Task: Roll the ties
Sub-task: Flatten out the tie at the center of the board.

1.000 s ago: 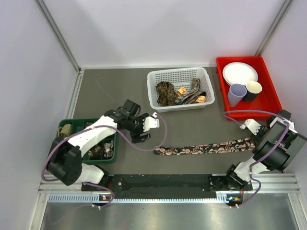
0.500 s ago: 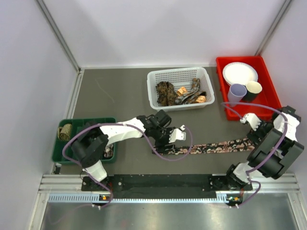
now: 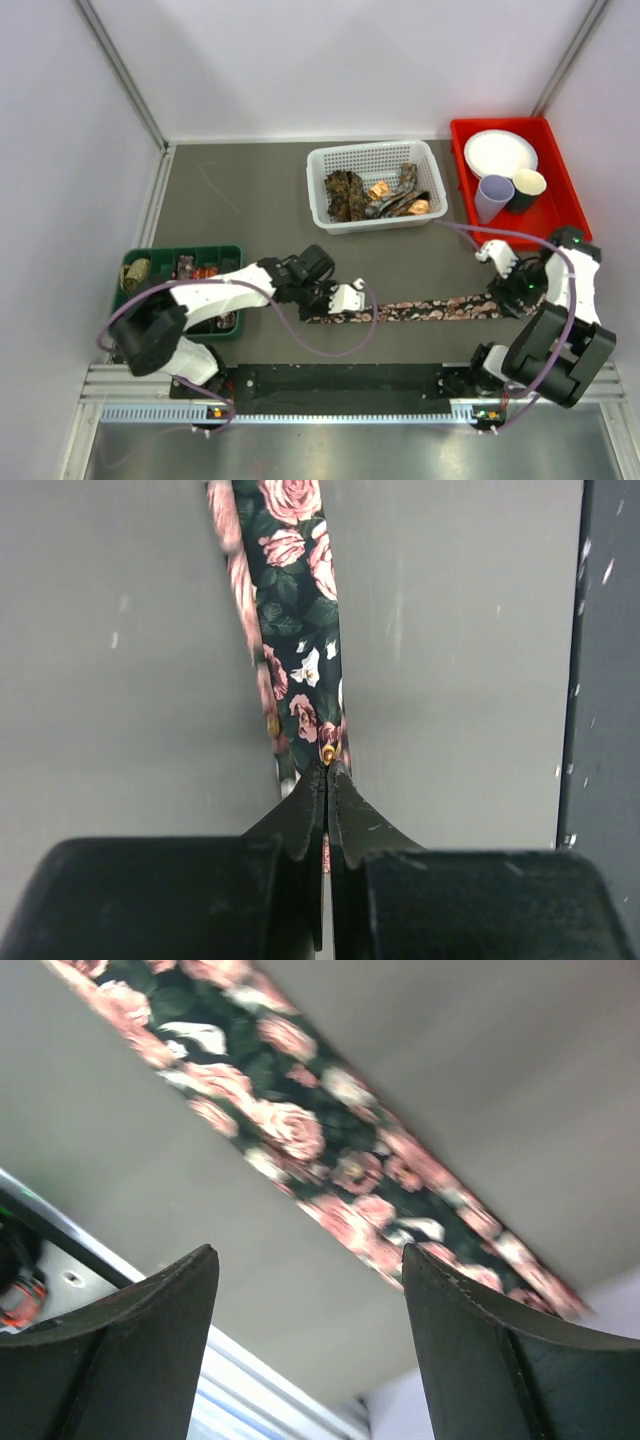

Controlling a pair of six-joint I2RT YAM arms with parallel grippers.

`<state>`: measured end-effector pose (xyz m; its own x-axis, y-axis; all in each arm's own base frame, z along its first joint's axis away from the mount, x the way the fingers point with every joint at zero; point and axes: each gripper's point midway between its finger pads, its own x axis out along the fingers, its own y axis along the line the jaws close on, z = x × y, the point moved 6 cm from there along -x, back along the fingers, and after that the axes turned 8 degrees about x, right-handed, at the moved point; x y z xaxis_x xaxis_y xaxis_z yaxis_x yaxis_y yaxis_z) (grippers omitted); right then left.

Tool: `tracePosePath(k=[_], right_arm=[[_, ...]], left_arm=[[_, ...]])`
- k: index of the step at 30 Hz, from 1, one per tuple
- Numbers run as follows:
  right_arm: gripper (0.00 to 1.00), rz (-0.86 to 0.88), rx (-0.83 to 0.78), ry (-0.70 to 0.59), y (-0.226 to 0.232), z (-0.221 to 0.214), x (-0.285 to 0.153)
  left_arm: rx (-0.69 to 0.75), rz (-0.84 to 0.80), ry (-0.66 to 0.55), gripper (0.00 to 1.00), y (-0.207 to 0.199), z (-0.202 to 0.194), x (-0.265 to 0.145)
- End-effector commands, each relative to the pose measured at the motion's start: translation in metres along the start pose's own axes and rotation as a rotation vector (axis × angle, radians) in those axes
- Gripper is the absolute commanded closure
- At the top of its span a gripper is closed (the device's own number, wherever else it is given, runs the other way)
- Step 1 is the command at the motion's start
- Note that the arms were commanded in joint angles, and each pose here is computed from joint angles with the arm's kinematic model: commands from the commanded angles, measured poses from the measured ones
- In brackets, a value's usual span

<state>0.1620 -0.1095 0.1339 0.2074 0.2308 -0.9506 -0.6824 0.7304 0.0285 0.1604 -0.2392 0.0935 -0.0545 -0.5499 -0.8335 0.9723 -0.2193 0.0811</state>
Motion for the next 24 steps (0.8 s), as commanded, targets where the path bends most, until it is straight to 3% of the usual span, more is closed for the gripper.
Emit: tracePosePath(k=[1, 9, 10, 11, 14, 16, 19, 24], right_arm=[[0.27, 0.007, -0.051, 0.0, 0.017, 0.005, 0.019], [0.27, 0.047, -0.145, -0.001, 0.034, 0.025, 0.04], [0.27, 0.05, -0.158, 0.001, 0.035, 0.026, 0.042], [0.27, 0.053, -0.172, 0.01, 0.037, 0.026, 0.044], [0.26, 0.065, -0.234, 0.018, 0.042, 0.026, 0.053], [0.26, 0.072, -0.261, 0.034, 0.046, 0.026, 0.061], [0.26, 0.059, -0.264, 0.048, 0.041, 0.027, 0.072], [0.33, -0.004, -0.243, 0.1, 0.023, 0.026, 0.084]], left_arm=[[0.04, 0.149, 0.019, 1.0, -0.001, -0.013, -0.017], [-0.038, 0.268, 0.032, 1.0, -0.011, -0.037, -0.02], [-0.044, 0.277, 0.042, 0.96, -0.01, -0.039, -0.02], [-0.052, 0.28, 0.052, 0.68, -0.009, -0.04, -0.02], [-0.088, 0.27, 0.017, 0.16, -0.008, -0.038, -0.026], [-0.087, 0.248, -0.022, 0.01, -0.01, -0.034, -0.03], [-0.026, 0.221, -0.086, 0.01, -0.009, -0.026, -0.028], [-0.063, 0.178, -0.027, 0.05, 0.006, -0.026, -0.008]])
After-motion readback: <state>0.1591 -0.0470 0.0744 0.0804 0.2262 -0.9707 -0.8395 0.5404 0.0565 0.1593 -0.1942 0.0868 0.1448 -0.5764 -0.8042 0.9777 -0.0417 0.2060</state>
